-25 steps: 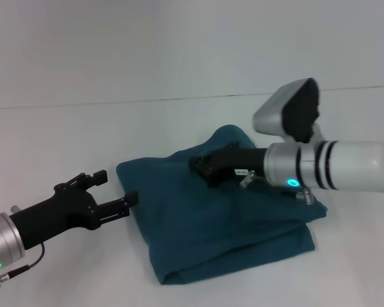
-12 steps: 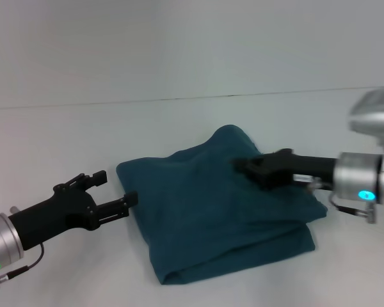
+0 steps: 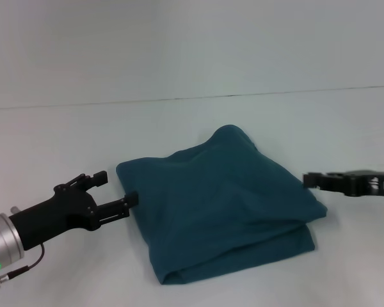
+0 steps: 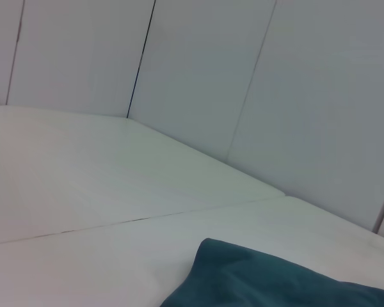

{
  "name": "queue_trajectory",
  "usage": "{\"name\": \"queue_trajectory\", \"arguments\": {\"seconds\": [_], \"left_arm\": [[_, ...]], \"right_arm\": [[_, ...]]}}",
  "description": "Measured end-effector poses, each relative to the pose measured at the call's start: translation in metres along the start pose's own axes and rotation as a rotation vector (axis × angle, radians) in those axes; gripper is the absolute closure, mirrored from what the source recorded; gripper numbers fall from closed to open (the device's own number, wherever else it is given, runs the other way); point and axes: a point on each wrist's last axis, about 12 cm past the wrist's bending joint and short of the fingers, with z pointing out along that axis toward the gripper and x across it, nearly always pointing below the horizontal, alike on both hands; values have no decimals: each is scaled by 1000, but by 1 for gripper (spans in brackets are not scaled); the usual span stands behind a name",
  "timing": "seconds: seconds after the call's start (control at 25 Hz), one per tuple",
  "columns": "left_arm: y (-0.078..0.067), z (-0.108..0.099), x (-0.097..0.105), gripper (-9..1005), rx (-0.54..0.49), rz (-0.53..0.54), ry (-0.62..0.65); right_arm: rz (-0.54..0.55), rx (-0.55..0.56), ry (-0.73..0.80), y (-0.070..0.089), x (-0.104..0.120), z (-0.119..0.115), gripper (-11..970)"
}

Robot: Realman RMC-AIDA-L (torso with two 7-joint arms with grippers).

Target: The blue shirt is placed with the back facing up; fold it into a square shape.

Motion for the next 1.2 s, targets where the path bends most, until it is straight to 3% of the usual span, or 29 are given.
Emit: {"name": "queue_trajectory", "arguments": {"seconds": [0.2, 0.4, 1.2], "left_arm": [[0, 1, -1, 44, 4, 2, 0], [0, 1, -1, 44, 5, 6, -1], [1, 1, -1, 44, -5, 8, 1]], "right_arm": [[163, 58, 71, -8, -2, -13, 759], [234, 98, 110, -12, -1, -14, 709], [293, 130, 136, -15, 6, -10, 697]]}}
